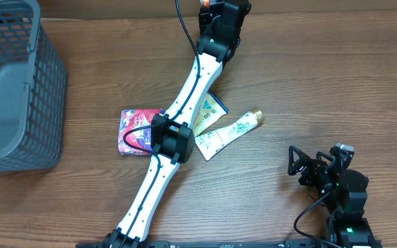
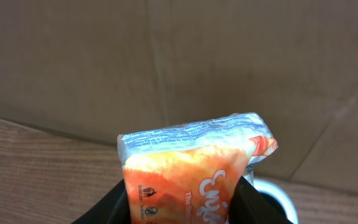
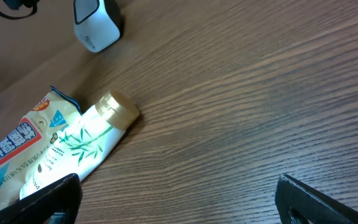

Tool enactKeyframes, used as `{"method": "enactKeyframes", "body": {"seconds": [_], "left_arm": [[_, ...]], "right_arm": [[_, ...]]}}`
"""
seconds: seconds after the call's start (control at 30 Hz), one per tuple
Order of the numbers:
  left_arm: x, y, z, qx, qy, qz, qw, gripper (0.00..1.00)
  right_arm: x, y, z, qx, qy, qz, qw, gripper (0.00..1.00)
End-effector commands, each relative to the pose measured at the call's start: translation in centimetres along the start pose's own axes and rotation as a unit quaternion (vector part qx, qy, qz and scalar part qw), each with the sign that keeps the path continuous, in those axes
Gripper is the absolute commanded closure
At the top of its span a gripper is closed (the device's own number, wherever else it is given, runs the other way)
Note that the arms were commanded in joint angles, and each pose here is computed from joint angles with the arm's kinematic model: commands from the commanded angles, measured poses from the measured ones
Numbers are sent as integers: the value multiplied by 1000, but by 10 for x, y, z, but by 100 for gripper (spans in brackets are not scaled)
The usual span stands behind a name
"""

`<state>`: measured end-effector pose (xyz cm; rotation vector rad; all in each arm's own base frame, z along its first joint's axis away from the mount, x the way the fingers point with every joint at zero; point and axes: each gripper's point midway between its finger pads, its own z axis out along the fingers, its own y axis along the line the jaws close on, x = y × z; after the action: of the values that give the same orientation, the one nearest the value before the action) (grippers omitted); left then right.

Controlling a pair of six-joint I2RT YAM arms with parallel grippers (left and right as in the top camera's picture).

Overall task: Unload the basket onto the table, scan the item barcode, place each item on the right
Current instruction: 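Hold the tissue pack barcode over the white scanner with the left gripper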

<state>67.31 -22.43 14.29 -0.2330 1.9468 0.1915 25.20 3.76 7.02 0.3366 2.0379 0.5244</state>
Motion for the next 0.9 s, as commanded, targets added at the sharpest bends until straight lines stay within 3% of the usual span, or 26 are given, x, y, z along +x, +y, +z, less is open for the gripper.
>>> {"method": "enactKeyframes", "body": {"seconds": [0.0,0.5,0.87], "left_arm": [[12,-4,3,13,17,19,1000,62],[24,-18,2,10,8,21,1000,70],[31,-32,-15,-21,-13,55,998,70]], "right_arm": [[1,-3,0,4,-3,1,1000,0],[1,-3,0,5,-4,1,1000,0],[1,-3,0,5,-3,1,1000,0]]}}
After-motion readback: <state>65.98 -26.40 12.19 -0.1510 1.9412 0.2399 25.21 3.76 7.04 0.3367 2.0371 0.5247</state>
